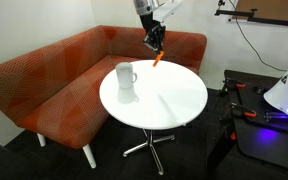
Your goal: Remove the marker from the cup and put it on the table
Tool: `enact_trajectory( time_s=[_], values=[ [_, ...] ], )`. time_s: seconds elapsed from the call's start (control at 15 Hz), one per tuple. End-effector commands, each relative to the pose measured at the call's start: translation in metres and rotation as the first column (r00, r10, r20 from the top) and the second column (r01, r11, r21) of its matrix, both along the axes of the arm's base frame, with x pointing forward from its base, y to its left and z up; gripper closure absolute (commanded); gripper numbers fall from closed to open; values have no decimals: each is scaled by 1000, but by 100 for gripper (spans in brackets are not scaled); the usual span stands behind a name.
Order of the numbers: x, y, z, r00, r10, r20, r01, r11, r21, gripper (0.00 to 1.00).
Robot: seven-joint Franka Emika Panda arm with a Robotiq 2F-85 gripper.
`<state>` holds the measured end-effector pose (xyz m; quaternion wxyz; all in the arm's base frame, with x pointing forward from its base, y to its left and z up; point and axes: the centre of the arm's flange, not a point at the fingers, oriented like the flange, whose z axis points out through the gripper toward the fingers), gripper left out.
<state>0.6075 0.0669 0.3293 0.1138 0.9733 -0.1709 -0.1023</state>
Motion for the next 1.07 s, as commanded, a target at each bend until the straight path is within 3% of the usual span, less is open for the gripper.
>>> enact_trajectory(
  time_s=[0.0, 0.53, 1.0],
  values=[
    [-38, 9, -15, 998, -11, 57, 16, 996, -91, 96],
    [-46, 22, -39, 986, 28, 162, 8, 976, -218, 96],
    [-48, 29, -55, 948, 29, 318, 55, 967, -250, 96]
  ],
)
